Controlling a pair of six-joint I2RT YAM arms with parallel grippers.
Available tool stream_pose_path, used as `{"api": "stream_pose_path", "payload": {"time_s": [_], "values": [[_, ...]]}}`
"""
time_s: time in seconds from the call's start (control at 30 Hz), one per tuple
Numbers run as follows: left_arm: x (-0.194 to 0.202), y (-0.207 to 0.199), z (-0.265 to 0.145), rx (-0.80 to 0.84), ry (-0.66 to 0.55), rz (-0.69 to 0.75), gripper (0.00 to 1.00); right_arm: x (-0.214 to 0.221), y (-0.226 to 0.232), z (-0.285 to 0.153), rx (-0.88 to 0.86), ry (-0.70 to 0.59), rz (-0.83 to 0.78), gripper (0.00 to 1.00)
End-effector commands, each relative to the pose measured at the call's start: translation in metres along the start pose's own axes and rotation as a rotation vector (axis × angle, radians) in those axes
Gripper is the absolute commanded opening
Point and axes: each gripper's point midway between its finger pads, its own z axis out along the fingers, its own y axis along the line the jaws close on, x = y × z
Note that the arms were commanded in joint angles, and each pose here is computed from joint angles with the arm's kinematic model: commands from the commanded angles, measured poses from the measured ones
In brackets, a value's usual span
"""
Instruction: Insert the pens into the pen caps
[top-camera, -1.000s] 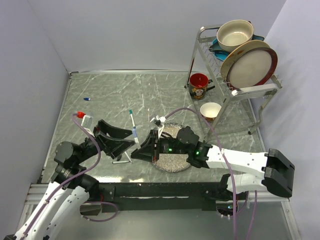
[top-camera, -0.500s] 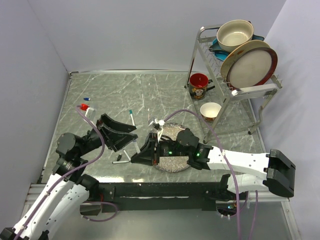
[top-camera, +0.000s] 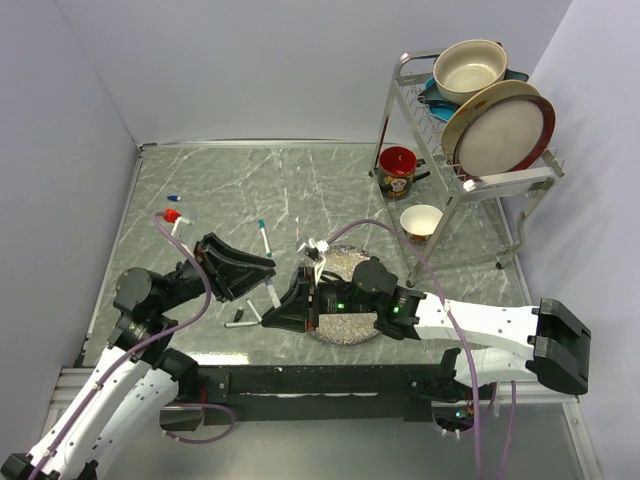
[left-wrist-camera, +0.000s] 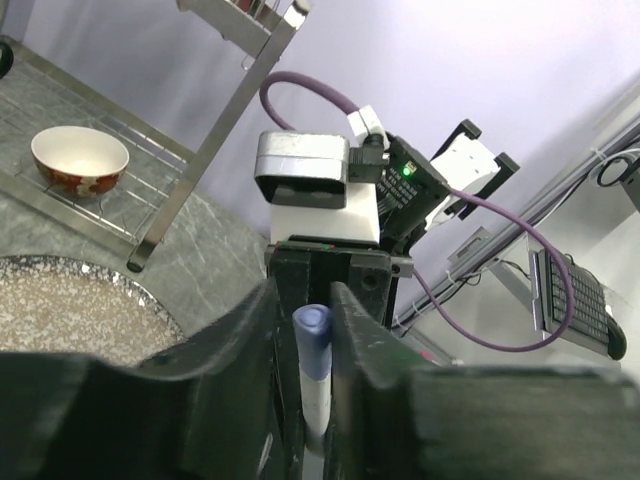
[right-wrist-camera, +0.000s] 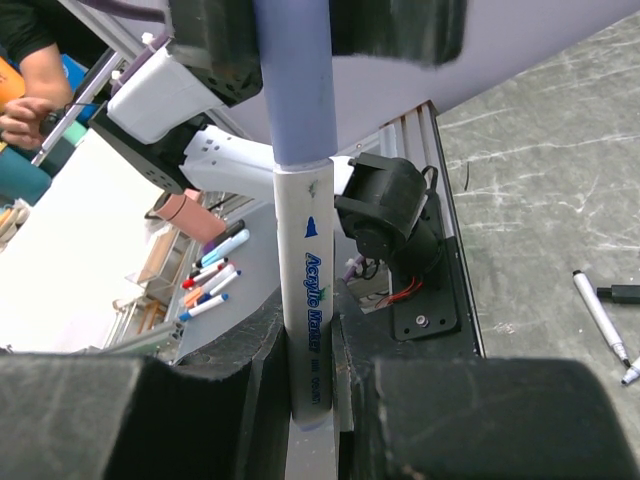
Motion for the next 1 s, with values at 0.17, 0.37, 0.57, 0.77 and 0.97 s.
{"api": "stream_pose_path", "payload": {"time_s": [0.17, 0.37, 0.57, 0.77, 0.97], "values": [[0.008, -0.006, -0.006, 0.046, -0.003, -0.025, 0.01, -0.044, 0.027, 0.008, -0.058, -0.105, -0.065, 0.00], [0.030, 0.000, -0.015, 0.077, 0.008, -0.072, 0.01, -0.080, 0.026, 0.011, -0.006, -0.180, -0.071, 0.00], [0.042, 0.004, -0.019, 0.078, 0.028, -0.137, 0.01, -0.116, 0.030, 0.011, 0.039, -0.234, -0.128, 0.00], [0.058, 0.009, -0.023, 0.113, 0.059, -0.185, 0.01, -0.150, 0.029, 0.011, 0.037, -0.285, -0.151, 0.00], [0.066, 0.000, -0.033, 0.170, 0.048, -0.204, 0.01, -0.174, 0.037, 0.004, -0.023, -0.319, -0.176, 0.00]]}}
